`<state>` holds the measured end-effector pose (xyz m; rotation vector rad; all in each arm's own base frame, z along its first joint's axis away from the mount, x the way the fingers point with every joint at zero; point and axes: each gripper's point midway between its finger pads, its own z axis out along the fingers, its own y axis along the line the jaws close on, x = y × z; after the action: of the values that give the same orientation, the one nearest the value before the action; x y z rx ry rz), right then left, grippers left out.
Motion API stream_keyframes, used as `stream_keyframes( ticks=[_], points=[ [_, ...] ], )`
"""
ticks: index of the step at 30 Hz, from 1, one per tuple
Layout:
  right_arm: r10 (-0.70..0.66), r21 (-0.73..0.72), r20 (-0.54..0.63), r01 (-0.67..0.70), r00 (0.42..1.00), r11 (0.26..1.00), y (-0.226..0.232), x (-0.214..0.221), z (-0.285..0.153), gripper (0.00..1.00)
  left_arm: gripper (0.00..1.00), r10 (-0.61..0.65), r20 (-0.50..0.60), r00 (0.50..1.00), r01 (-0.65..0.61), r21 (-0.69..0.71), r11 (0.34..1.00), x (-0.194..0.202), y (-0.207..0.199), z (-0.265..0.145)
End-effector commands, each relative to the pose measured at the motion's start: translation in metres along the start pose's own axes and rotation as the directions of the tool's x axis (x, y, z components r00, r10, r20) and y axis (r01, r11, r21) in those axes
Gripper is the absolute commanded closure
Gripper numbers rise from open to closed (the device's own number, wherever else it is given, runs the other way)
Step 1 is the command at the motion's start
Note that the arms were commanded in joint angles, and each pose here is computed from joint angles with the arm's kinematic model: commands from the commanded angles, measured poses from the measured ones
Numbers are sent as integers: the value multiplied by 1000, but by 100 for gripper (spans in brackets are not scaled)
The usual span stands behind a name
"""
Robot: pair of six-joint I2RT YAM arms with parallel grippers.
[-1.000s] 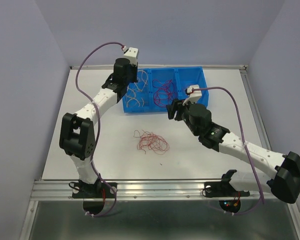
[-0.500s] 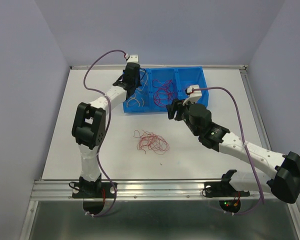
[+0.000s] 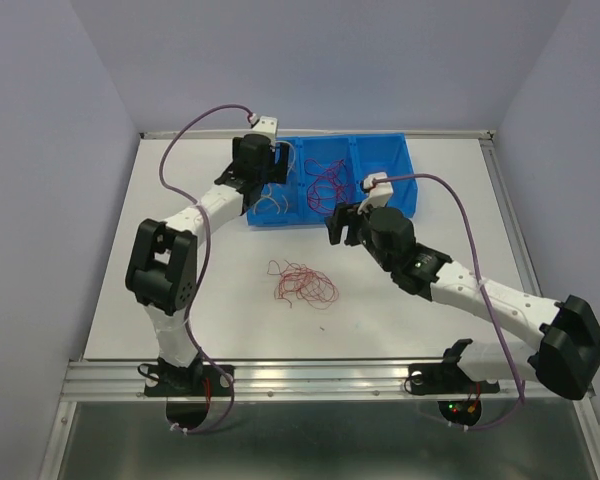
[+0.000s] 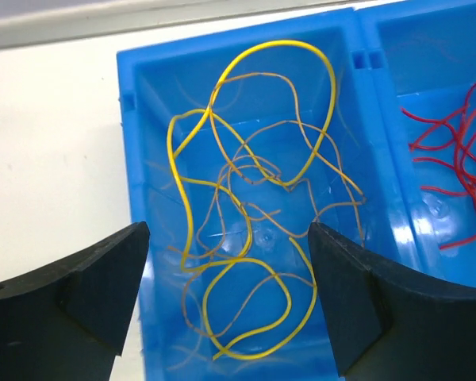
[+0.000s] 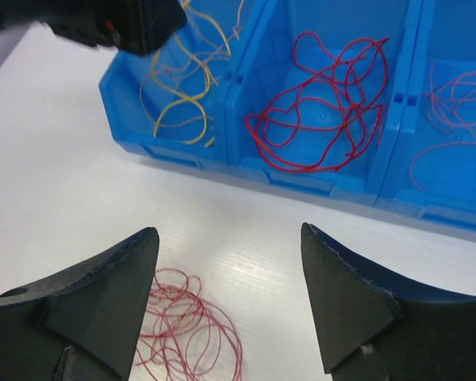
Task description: Untangle the cables
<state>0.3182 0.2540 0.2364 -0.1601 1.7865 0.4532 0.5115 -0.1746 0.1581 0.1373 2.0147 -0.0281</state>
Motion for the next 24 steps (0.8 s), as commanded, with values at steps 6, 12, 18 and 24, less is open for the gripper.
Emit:
stream_keyframes(
  ticks=[6, 12, 18, 24],
  points=[
    [-7, -75, 11, 8, 1000, 997, 19, -23, -9, 22, 1, 203, 261, 944, -244, 137, 960, -84, 1, -107],
    [-4, -41, 40, 6, 999, 999, 10, -34, -17, 22, 2, 464, 368, 806, -591, 550, 590, 1, -69, -195],
    [1, 16, 73, -3, 997, 1000, -2, -41, -22, 22, 2, 560, 584, 588, -772, 611, 174, 100, -96, -265],
    [9, 39, 95, -13, 995, 999, -8, -46, -27, 22, 4, 535, 605, 590, -741, 668, 63, 119, -102, -283]
  ],
)
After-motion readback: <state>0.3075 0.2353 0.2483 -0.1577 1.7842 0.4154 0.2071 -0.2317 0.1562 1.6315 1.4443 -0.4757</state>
